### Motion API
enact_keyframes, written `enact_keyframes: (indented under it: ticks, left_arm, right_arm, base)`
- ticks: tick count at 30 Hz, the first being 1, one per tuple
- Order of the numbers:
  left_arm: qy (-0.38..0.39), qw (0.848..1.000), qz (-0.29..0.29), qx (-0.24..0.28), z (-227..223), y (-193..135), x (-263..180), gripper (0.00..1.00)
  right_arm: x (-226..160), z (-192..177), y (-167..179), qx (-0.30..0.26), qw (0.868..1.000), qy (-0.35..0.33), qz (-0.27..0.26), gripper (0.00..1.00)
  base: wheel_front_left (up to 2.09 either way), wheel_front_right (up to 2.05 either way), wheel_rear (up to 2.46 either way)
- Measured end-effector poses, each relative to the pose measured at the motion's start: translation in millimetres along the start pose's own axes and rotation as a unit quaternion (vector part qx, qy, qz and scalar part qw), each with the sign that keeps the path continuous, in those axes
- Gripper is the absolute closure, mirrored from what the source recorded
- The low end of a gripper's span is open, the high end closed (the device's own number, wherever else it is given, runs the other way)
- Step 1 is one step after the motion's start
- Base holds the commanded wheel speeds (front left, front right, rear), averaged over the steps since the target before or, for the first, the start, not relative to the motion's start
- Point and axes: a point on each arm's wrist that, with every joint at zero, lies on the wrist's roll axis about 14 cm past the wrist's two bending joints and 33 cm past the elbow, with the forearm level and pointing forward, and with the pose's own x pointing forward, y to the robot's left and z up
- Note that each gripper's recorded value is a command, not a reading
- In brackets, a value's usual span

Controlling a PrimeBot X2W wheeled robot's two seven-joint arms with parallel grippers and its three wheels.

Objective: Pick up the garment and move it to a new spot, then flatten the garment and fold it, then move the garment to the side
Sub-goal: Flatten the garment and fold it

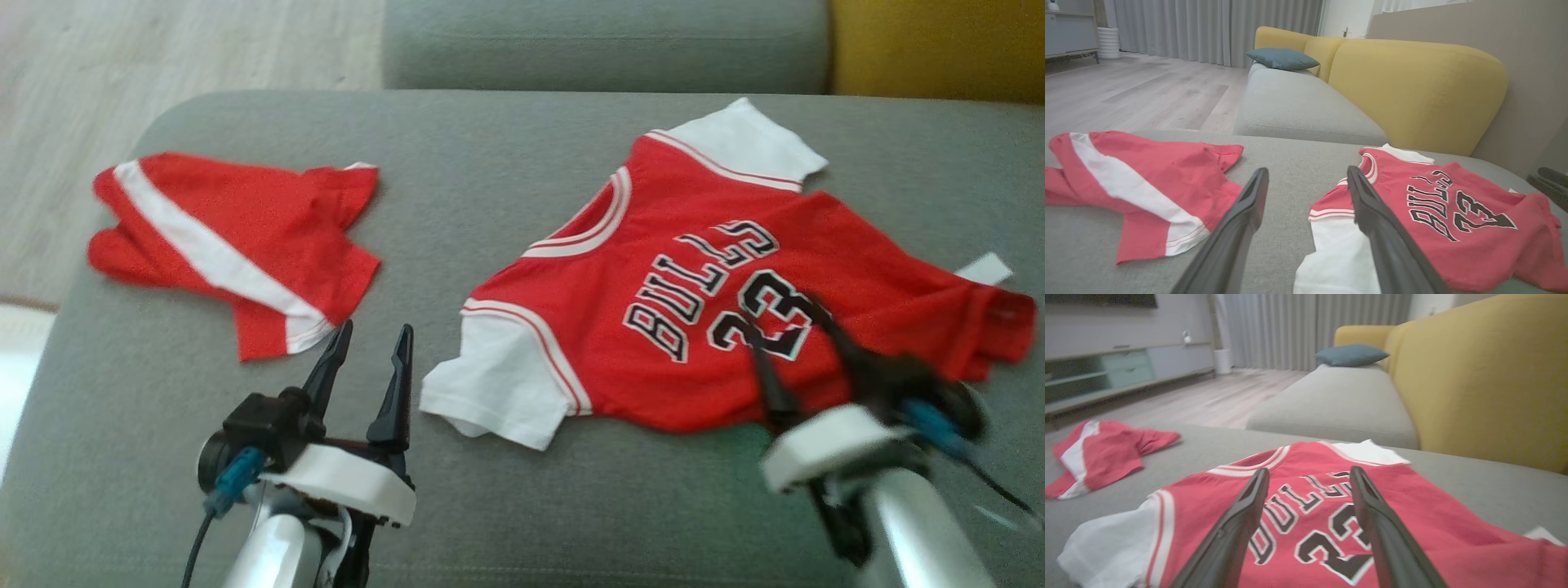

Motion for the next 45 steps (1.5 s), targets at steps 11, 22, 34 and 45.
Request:
enact_keyframes:
  ticks: [11, 22, 34, 45]
  left_arm:
    - [0.003, 0.999, -0.036, -0.005, -3, -24, 2, 0.0]
    - [0.021, 0.999, -0.034, -0.004, -15, -20, 2, 0.0]
    - [0.037, 0.999, -0.023, -0.001, -25, -10, 2, 0.0]
    - [0.023, 0.999, -0.035, 0.002, -15, -18, 3, 0.0]
  right_arm:
    - [-91, -40, -72, 0.122, 0.978, 0.006, -0.171, 0.0]
    - [-105, -103, -91, 0.194, 0.949, 0.095, -0.228, 0.0]
    - [-76, -131, -71, 0.241, 0.938, 0.143, -0.205, 1.0]
    - [-75, -95, -85, 0.201, 0.954, 0.075, -0.209, 1.0]
  base:
    - [0.0, 0.0, 0.0]
    - [0.0, 0.0, 0.0]
    - [0.0, 0.0, 0.0]
    - [0.0, 0.0, 0.0]
